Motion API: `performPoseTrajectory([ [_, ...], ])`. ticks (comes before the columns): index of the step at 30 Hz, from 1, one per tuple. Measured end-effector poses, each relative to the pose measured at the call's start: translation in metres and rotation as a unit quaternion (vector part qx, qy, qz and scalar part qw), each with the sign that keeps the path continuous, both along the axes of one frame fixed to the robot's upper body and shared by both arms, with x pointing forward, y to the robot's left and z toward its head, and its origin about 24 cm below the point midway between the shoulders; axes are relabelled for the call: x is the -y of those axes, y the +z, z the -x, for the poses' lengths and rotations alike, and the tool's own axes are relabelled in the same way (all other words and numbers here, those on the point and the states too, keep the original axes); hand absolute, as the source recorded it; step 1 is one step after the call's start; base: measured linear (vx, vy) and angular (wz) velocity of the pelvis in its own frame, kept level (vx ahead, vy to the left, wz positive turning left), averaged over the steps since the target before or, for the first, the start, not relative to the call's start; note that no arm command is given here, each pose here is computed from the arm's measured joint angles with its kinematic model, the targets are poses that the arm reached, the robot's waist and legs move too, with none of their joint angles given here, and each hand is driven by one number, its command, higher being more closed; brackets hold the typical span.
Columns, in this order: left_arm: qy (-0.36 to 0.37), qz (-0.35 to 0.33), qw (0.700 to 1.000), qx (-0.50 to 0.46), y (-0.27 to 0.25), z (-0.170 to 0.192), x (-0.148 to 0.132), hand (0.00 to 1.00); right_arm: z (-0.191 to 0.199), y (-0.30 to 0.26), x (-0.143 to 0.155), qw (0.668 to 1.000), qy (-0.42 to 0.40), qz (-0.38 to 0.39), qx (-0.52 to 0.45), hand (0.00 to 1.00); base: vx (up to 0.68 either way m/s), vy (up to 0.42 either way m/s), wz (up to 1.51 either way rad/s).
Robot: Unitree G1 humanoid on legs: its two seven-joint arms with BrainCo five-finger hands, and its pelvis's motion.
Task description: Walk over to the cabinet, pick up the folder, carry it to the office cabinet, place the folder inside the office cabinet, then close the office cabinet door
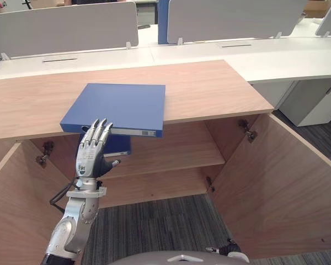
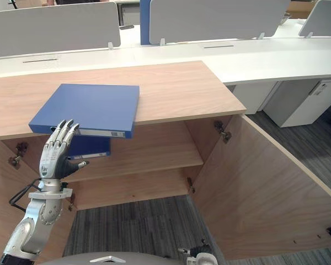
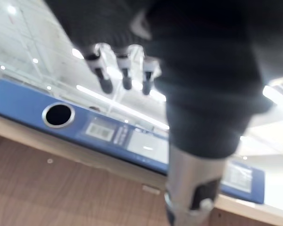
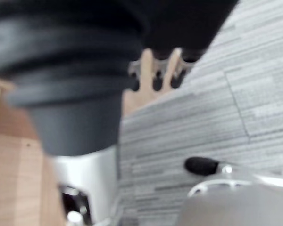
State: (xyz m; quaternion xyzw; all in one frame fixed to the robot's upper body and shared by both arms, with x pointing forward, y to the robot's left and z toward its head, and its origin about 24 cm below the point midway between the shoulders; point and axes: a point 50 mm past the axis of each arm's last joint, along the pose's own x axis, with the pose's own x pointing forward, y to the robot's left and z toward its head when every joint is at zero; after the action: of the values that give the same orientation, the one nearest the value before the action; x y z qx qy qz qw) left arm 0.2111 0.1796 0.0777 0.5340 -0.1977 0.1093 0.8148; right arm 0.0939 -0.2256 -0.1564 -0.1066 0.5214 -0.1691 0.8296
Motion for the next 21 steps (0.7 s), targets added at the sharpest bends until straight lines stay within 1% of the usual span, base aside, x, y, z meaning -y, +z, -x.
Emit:
performPoseTrajectory([
  [5, 0.001, -0.001, 1.0, -0.004, -0.001, -0.001, 0.0, 0.0, 0.0, 0.0, 0.0, 1.0, 0.0, 0.0, 0.0, 0.0, 0.0, 0.0, 0.0],
  [11, 0.0, -0.009, 1.0, -0.018, -0.007, -0.014, 0.004, 0.0, 0.001, 0.0, 0.0, 1.0, 0.0, 0.0, -0.003, 0.0, 0.0, 0.0, 0.0],
  [18, -0.007, -0.018, 1.0, 0.004, 0.003, -0.025, 0.009, 0.0, 0.001, -0.001, 0.0, 1.0, -0.001, -0.001, -0.007, 0.0, 0.0, 0.0, 0.0],
  [21, -0.015, -0.021, 1.0, 0.0, 0.001, -0.029, 0.013, 0.0, 0.002, -0.001, 0.0, 1.0, -0.002, -0.001, -0.01, 0.0, 0.0, 0.0, 0.0],
])
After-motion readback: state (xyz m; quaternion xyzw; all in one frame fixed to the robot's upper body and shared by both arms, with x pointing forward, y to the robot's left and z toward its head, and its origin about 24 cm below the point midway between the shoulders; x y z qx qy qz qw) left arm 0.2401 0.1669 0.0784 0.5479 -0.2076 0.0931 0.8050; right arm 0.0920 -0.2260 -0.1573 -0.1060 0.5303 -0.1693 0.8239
